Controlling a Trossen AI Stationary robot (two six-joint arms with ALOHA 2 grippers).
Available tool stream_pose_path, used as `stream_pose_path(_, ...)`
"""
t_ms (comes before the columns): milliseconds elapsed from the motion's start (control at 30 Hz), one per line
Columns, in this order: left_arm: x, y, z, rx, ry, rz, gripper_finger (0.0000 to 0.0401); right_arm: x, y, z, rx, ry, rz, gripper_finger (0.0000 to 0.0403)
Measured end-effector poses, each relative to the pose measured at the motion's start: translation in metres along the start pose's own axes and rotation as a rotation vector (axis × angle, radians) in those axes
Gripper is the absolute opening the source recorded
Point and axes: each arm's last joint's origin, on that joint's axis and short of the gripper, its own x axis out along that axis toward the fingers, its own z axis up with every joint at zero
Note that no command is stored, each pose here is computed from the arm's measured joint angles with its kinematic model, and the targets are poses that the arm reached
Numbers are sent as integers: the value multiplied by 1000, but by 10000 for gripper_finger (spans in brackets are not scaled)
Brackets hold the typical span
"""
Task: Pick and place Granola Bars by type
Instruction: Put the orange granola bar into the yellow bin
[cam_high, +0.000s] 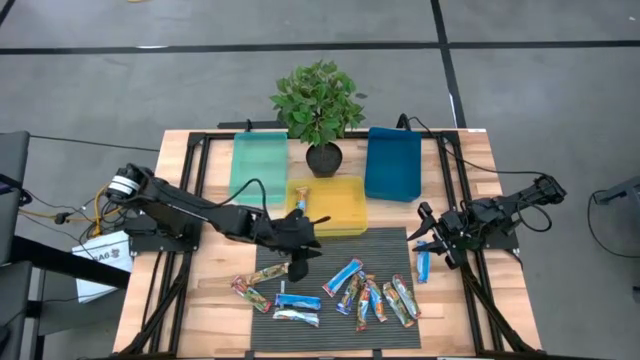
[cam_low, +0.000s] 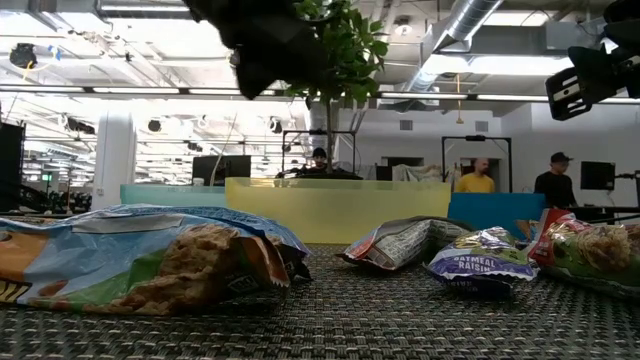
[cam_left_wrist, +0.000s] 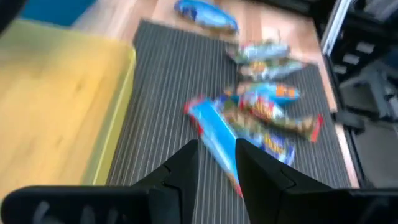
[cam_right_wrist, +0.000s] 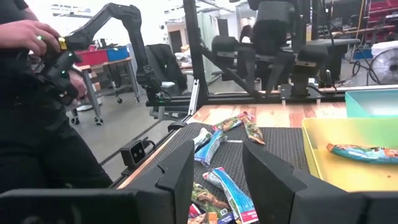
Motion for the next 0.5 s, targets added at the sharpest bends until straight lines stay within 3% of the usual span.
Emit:
stream_pose_path(233,-29,-4,-25,76,276,47,98,0,0,0,0,0,0,130)
stream_pose_path(500,-56,-2,-46,28,515,110,98,0,0,0,0,0,0,130)
